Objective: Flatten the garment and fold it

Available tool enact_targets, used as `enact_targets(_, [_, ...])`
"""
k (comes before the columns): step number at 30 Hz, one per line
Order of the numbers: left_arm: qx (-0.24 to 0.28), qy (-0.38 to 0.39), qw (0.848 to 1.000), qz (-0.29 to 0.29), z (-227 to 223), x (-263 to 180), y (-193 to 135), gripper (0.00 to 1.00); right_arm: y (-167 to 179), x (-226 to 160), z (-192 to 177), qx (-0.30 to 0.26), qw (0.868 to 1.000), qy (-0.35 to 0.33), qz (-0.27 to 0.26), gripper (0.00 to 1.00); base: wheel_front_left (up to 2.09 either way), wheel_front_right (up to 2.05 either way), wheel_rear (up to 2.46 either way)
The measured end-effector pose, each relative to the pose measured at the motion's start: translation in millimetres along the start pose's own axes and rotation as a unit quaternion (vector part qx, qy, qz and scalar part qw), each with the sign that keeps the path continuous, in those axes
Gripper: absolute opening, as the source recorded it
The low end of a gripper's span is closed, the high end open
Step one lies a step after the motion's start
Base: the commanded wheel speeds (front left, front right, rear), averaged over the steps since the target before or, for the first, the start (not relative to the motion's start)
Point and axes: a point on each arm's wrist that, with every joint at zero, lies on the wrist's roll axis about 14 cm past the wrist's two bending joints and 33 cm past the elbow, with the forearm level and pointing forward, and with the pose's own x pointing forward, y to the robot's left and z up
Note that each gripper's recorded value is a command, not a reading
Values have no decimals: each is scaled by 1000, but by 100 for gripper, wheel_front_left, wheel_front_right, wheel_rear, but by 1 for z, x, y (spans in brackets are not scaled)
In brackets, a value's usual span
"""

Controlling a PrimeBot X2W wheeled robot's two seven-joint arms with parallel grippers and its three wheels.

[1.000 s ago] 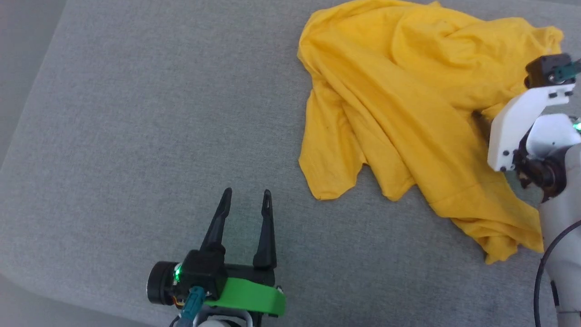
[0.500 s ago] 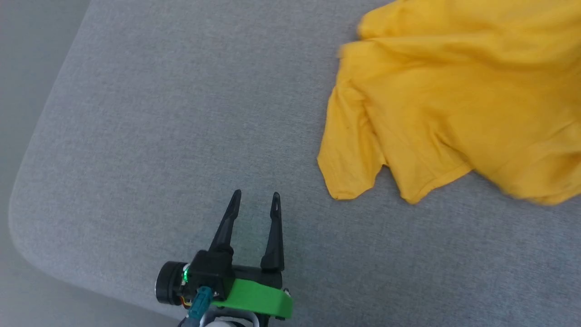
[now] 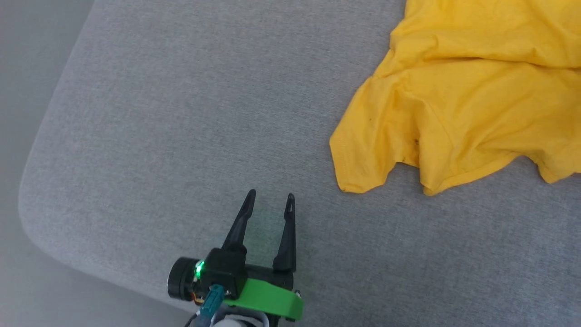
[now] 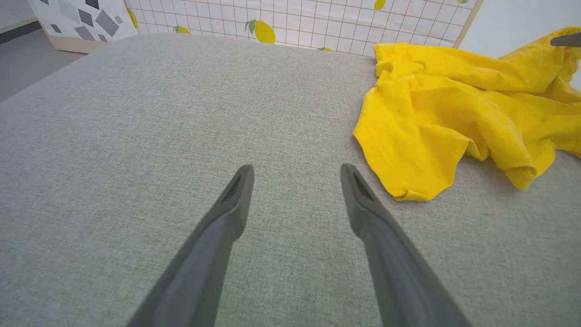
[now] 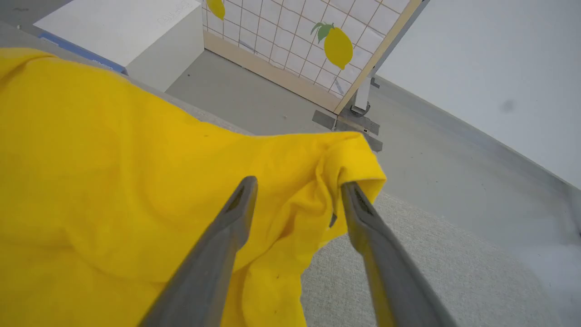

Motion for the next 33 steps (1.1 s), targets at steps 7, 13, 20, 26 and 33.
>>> enact_targets(7, [-2, -18, 1000, -16, 10, 6, -8, 100, -7, -24, 3, 52, 998, -27, 4, 100, 0, 0, 0])
enact_targets(13, [1, -44, 999, -22, 26, 3, -8, 100, -7, -79, 10, 89, 990, -107, 14, 100, 0, 0, 0])
enact_targets(20, [4, -56, 998, -32, 33, -8, -8, 100, -7, -163, -32, 140, 980, -142, -13, 100, 0, 0, 0])
enact_targets(26, [1, -62, 997, -52, 36, -15, -18, 100, 2, -239, -82, 190, 970, -137, -70, 100, 0, 0, 0])
enact_targets(33, [14, -40, 996, -74, 29, -12, -23, 100, -1, -268, -101, 203, 966, -128, -94, 100, 0, 0, 0])
